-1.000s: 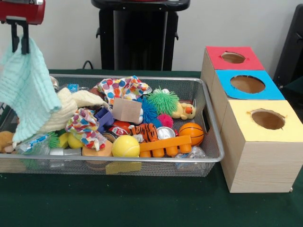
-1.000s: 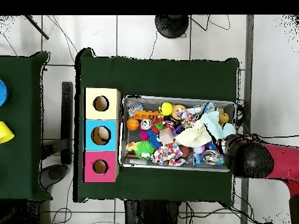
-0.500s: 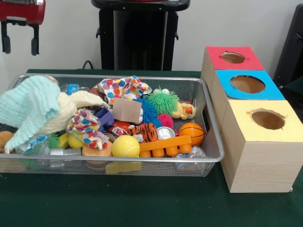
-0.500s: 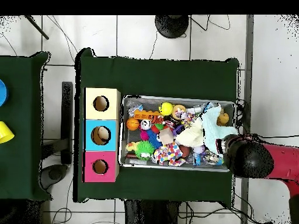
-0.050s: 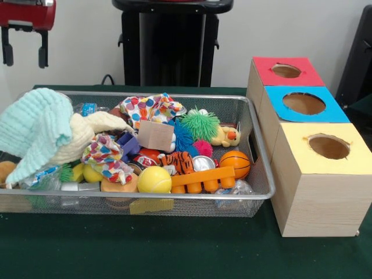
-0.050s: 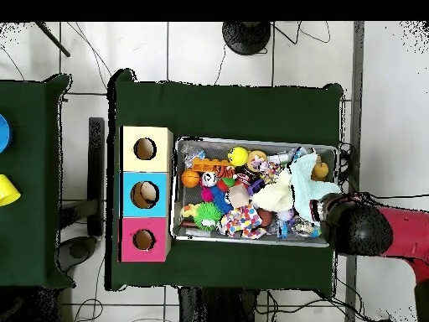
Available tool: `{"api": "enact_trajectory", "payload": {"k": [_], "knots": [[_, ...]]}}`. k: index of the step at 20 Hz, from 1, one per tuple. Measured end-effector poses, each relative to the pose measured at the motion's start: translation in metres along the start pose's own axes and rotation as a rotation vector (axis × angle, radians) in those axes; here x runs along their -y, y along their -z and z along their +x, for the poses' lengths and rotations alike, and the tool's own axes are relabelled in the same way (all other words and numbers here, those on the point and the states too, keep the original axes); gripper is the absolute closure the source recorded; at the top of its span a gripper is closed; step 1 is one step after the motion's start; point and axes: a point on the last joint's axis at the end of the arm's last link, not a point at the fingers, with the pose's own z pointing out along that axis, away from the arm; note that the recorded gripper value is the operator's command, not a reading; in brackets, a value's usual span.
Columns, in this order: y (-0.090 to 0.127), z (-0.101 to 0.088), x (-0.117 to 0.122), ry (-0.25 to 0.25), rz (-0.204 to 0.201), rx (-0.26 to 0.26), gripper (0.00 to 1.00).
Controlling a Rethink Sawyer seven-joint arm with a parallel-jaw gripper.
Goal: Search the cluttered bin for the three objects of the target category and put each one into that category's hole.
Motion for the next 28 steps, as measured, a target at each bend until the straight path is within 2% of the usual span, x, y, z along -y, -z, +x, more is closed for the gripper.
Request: {"api": "enact_trajectory", "payload": {"k": [7, 19, 28], "knots": [[0.003, -0.017, -0.021, 0.044, 0.0, 0.007, 0.0], [0.002, -0.072, -0.089, 0.171, -0.011, 0.035, 0.0], [-0.004, -0.078, -0.086, 0.166, -0.009, 0.038, 0.0]]}}
